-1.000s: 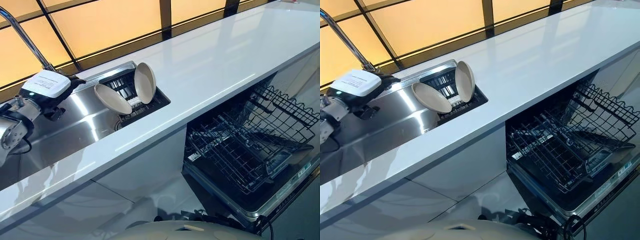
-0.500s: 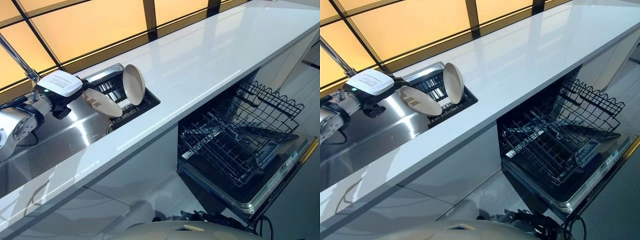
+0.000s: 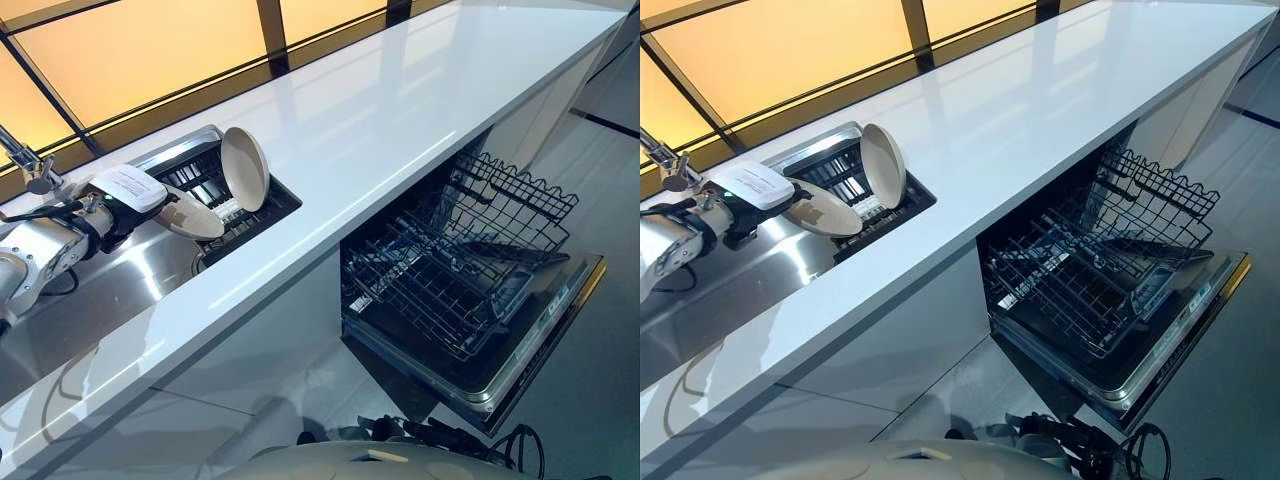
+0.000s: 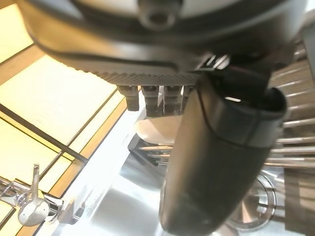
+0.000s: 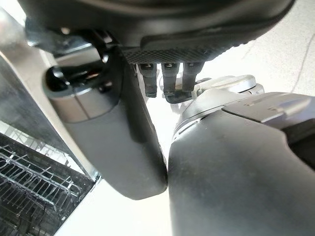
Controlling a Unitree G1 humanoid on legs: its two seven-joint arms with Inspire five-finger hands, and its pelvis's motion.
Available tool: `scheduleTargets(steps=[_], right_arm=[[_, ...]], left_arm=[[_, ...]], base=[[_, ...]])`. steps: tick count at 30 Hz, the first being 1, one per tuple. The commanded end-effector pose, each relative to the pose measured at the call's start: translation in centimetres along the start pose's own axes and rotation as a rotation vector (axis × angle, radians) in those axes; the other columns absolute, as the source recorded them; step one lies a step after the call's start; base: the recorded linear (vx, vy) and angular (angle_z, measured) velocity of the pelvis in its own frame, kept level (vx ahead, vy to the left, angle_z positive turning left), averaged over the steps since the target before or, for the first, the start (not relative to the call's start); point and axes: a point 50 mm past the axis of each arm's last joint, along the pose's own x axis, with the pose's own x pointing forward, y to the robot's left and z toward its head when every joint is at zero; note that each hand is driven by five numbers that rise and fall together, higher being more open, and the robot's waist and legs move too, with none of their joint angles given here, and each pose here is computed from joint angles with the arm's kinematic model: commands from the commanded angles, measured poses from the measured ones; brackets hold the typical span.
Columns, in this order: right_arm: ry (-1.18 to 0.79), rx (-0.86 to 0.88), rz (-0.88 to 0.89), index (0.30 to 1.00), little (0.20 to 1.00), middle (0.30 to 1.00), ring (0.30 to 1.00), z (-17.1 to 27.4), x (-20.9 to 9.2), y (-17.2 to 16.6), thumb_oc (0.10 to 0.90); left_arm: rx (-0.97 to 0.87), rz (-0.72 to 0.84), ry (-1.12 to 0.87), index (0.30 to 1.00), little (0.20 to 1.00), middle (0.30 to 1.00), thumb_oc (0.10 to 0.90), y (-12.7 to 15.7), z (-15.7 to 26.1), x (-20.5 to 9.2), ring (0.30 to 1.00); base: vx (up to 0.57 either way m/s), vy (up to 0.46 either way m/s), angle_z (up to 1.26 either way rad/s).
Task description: Pick up plates and place into dishwasher.
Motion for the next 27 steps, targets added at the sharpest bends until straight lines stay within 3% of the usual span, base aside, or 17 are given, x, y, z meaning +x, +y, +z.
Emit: scheduleTargets(steps=[1, 9, 10, 11, 13, 14, 15, 19, 27], right_arm=[[-0.071, -0.016, -0.002, 0.9, 0.9, 0.9, 0.9, 2.6, -0.1, -0.3, 0.8], [-0.086, -0.01, 0.014, 0.9, 0.9, 0.9, 0.9, 3.3, -0.1, 0.2, 0.8], [-0.088, -0.012, 0.015, 0.9, 0.9, 0.9, 0.9, 3.3, -0.1, 0.2, 0.8], [-0.088, -0.013, 0.017, 0.9, 0.9, 0.9, 0.9, 3.4, -0.1, 0.3, 0.8], [-0.089, -0.016, 0.021, 0.9, 0.9, 0.9, 0.9, 3.4, -0.1, 0.3, 0.8], [-0.09, -0.017, 0.024, 0.9, 0.9, 0.9, 0.9, 3.4, -0.1, 0.4, 0.8], [-0.09, -0.017, 0.027, 0.9, 0.9, 0.9, 0.9, 3.4, -0.1, 0.4, 0.8], [-0.094, -0.018, 0.035, 0.9, 0.9, 0.9, 0.9, 3.5, 0.0, 0.7, 0.8], [-0.093, -0.019, 0.047, 0.9, 0.9, 0.9, 0.9, 3.7, 0.0, 1.1, 0.8]], left_arm=[[0.062, 0.172, 0.264, 0.9, 0.9, 0.9, 0.8, 5.6, -6.1, -1.4, 0.9], [0.084, 0.153, 0.306, 0.9, 0.9, 0.9, 0.8, 4.6, -5.2, 0.2, 0.9], [0.085, 0.162, 0.314, 0.825, 0.812, 0.825, 0.712, 4.6, -5.1, 0.3, 0.825], [0.085, 0.175, 0.314, 0.58, 0.527, 0.58, 0.427, 4.4, -4.9, 0.5, 0.58], [0.084, 0.21, 0.32, 0.514, 0.45, 0.514, 0.35, 4.4, -4.6, 0.8, 0.514], [0.084, 0.221, 0.32, 0.415, 0.335, 0.415, 0.235, 4.4, -4.4, 1.0, 0.415], [0.088, 0.23, 0.326, 0.366, 0.277, 0.366, 0.177, 4.5, -4.4, 1.1, 0.366], [0.106, 0.25, 0.34, 0.3, 0.2, 0.3, 0.1, 4.6, -3.9, 1.4, 0.3], [0.063, 0.32, 0.384, 0.3, 0.2, 0.3, 0.1, 4.7, -4.0, 1.7, 0.3]], base=[[0.0, 0.034, -0.03], [0.0, 0.022, -0.05], [0.0, 0.019, -0.07], [0.0, 0.019, -0.05], [0.0, 0.016, -0.03], [0.0, 0.0, 0.0], [0.0, 0.0, 0.0], [0.0, 0.001, -0.01], [0.0, 0.0, -0.02]])
